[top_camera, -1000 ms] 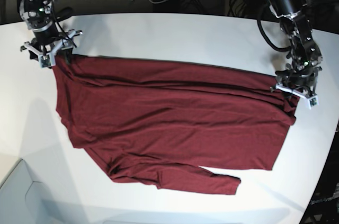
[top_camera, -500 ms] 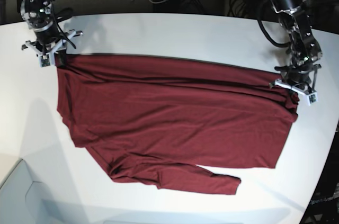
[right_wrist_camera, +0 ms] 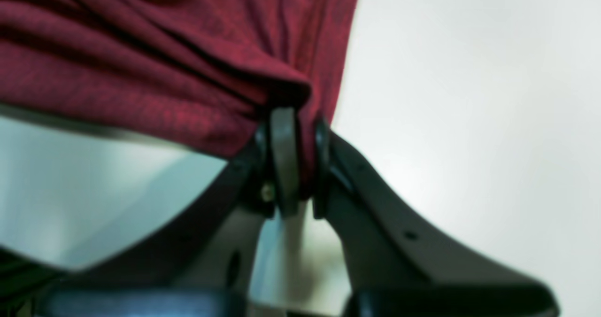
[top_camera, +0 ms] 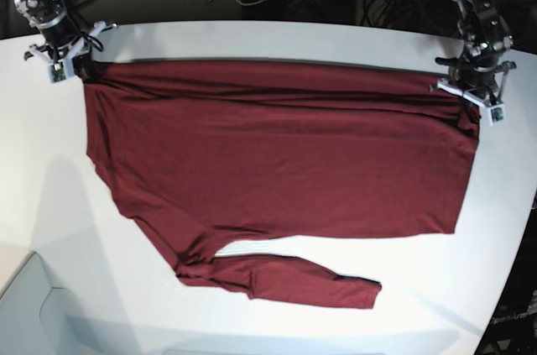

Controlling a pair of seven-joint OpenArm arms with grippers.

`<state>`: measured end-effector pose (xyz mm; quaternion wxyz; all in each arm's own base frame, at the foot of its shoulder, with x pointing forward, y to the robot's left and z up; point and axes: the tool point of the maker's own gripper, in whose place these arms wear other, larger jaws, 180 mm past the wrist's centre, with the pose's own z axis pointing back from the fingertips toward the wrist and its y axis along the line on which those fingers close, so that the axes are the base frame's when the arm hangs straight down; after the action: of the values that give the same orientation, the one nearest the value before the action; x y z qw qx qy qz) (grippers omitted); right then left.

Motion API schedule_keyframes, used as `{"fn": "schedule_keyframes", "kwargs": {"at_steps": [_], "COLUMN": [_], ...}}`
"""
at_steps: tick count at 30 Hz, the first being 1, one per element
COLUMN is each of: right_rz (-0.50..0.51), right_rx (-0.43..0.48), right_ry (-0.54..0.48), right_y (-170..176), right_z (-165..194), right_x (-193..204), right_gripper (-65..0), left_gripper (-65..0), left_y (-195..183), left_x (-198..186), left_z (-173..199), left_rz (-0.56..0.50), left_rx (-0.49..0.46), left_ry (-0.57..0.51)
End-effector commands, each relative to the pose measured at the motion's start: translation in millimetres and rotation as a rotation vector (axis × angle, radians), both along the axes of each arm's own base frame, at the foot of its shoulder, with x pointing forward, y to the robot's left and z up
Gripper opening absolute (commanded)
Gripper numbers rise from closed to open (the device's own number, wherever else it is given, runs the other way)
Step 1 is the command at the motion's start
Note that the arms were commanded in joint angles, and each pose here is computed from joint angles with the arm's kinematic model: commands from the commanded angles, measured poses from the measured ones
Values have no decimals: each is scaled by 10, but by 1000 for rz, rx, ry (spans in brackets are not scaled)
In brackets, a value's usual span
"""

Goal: Layout the t-shirt on the table in an organized manner, then fold the t-shirt properly
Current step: 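Pull the collar edge back with both grippers, stretching the shirt flat, then hold the collar edge with both grippers, keeping the shirt taut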

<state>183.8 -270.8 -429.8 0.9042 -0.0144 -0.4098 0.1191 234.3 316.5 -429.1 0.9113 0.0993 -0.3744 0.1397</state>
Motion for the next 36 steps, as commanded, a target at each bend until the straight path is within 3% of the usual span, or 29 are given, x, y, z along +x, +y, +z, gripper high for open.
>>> {"fn": "schedule_keyframes", "kwargs": {"at_steps": [1,17,36], "right_rz": [13,-1,-115], "right_rx": [-25,13,47], "right_ry": [36,139,98], "right_y": [-55,70,166], "right_z": [-20,-224,-113], "right_x": [-80,-566,-705], "right_gripper": [-650,-650,-650], "left_gripper": [-649,-649,-649], "left_y": [37,88,128], "left_x": [-83,-532,-315], "left_z": [23,144,231], "left_rz": [-1,26,-18], "left_rx": [21,69,96], "left_ry": [23,49,25]}}
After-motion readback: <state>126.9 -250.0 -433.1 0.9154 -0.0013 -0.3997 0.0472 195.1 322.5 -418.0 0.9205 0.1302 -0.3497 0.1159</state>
